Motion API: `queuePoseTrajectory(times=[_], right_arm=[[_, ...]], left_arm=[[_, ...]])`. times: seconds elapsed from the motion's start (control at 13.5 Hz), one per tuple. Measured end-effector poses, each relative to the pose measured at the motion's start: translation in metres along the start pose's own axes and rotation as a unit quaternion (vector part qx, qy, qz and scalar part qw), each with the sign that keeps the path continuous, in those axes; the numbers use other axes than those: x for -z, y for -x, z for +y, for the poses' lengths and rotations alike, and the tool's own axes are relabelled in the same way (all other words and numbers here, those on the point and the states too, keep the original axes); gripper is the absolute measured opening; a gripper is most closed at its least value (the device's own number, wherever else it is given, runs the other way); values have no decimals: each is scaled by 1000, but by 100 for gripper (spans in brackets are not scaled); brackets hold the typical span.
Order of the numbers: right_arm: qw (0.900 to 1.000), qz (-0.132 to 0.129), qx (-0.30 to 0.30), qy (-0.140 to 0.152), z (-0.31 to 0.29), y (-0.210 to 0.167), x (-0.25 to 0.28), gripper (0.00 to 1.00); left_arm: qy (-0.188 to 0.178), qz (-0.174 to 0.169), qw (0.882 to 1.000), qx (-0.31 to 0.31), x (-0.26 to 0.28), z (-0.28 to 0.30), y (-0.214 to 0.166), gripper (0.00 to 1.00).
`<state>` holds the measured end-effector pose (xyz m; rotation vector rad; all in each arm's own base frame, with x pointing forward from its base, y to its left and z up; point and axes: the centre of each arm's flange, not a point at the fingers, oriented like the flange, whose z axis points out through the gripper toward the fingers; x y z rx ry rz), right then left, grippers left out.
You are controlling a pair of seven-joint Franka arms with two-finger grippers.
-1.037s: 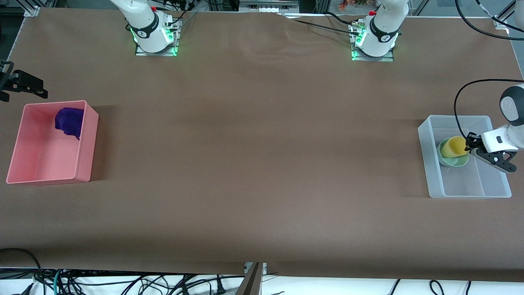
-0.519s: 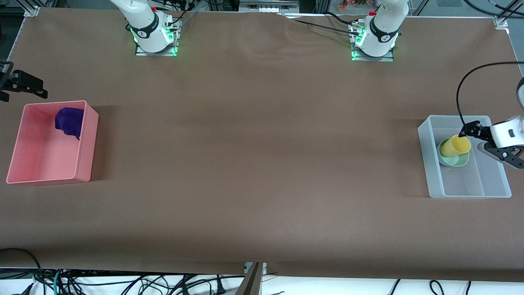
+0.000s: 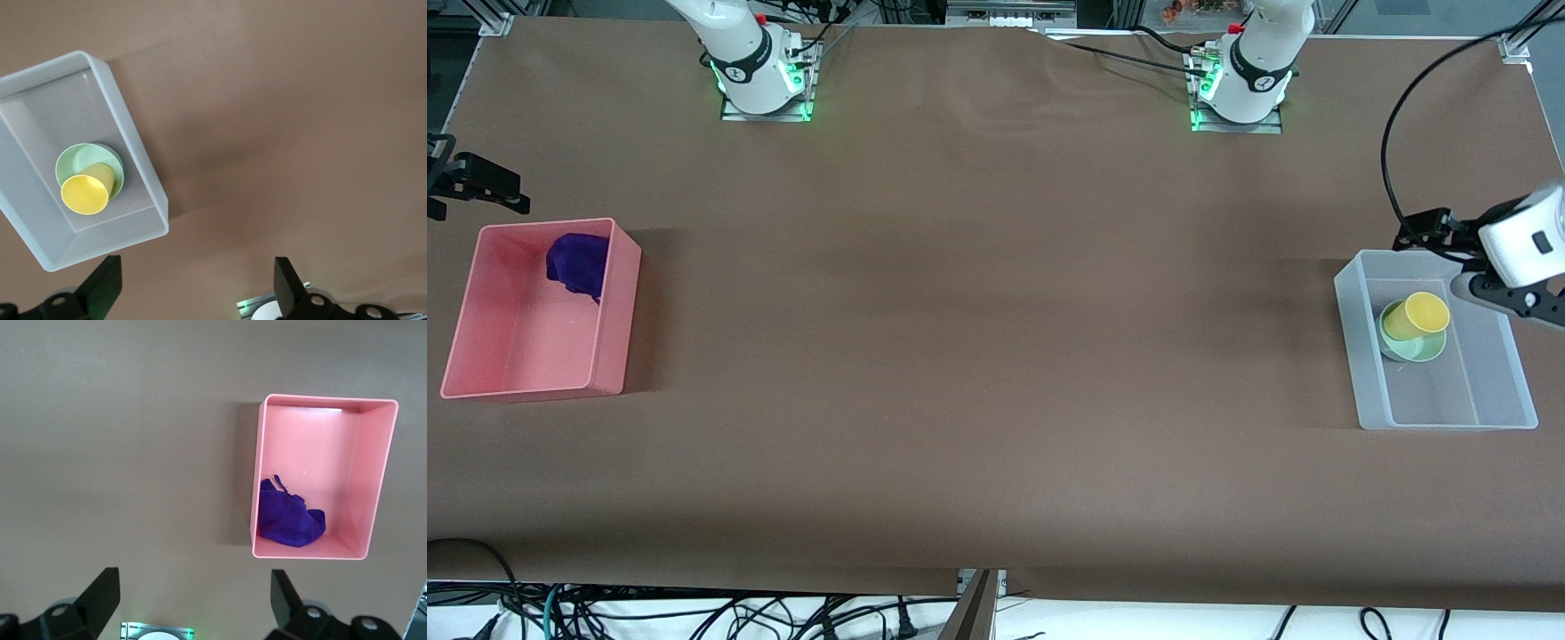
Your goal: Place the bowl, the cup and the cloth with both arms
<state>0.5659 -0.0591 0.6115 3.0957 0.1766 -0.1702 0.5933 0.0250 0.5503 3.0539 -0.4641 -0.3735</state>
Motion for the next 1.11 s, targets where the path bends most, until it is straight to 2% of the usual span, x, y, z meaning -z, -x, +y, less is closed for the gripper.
queuePoseTrajectory(times=[0.07, 0.22, 0.52, 0.74, 1.11], right_arm=[[1000, 0, 0, 0, 0, 0, 0, 100], [1000, 0, -1, 0, 0, 0, 0, 100], [1000, 0, -1, 0, 0, 0, 0, 100], [1000, 0, -1, 0, 0, 0, 0, 100], [1000, 0, -1, 0, 0, 0, 0, 100]], left_arm=[[-9, 8, 1000, 13, 12, 16, 2, 100], [-4, 23, 999, 44, 29, 47, 9, 100], [-25, 70, 995, 71, 24, 57, 32, 100], [-31, 75, 994, 73, 13, 66, 45, 100], [-32, 78, 994, 73, 12, 76, 43, 100]])
